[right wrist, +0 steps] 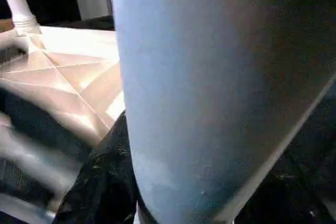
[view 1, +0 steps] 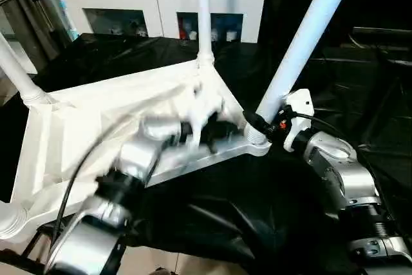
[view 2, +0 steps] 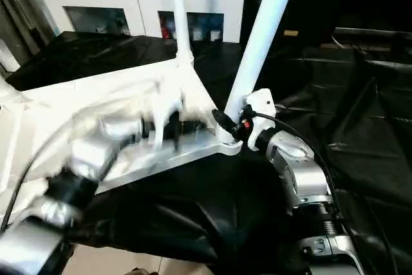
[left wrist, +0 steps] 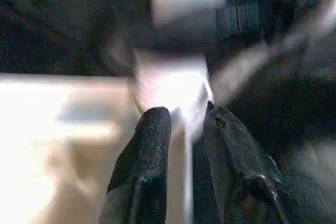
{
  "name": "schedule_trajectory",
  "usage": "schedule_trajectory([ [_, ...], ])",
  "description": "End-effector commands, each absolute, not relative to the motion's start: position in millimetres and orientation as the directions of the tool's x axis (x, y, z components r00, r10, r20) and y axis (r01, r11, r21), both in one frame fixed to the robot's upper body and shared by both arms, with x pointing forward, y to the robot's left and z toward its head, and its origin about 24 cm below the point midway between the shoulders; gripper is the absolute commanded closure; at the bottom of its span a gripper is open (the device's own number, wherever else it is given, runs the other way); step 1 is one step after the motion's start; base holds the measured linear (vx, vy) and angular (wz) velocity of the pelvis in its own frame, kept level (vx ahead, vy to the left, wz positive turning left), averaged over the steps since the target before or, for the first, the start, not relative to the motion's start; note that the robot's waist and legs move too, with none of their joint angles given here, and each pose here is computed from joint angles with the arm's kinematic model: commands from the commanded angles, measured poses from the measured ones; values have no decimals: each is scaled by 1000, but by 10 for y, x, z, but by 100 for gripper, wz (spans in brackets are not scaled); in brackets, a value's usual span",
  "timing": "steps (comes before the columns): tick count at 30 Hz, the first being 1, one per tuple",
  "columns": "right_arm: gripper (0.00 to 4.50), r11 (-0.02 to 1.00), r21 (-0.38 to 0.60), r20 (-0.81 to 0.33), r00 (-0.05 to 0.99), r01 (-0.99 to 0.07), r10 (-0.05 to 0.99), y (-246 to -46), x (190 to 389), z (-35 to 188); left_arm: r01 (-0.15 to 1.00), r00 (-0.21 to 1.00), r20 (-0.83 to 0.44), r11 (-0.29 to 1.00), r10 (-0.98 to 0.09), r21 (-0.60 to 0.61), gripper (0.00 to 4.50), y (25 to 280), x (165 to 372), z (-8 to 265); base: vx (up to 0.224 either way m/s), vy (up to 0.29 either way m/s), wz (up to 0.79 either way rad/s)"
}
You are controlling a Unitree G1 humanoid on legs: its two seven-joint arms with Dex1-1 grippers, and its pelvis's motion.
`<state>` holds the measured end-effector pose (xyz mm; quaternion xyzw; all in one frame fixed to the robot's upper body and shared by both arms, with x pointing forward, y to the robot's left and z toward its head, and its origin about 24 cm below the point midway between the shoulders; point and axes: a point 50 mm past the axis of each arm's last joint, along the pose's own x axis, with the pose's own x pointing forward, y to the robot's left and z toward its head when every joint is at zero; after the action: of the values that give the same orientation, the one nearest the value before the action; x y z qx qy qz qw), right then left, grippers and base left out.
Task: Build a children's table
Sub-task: Insert table leg to table base
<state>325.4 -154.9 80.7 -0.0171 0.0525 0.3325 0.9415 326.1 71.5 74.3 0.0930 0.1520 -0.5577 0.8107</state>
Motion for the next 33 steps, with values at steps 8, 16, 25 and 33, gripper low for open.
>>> schedule_trajectory([
  [8,262,779,-3,-124,773,-627,622,-1543,3268,827,911,381,-429,413,-819,21,269,833,3295,571,0,0,0],
  [16,262,774,0,-136,767,-633,627,-1536,3257,804,905,376,-474,426,-796,4,266,944,3315,433,0,0,0],
  [25,262,763,3,-154,754,-646,639,-1521,3256,791,923,290,-521,379,-803,-70,342,1012,3296,344,0,0,0],
  [33,262,711,4,-281,681,-703,676,-1508,3234,690,926,244,-569,363,-786,-105,406,1112,3296,328,0,0,0],
])
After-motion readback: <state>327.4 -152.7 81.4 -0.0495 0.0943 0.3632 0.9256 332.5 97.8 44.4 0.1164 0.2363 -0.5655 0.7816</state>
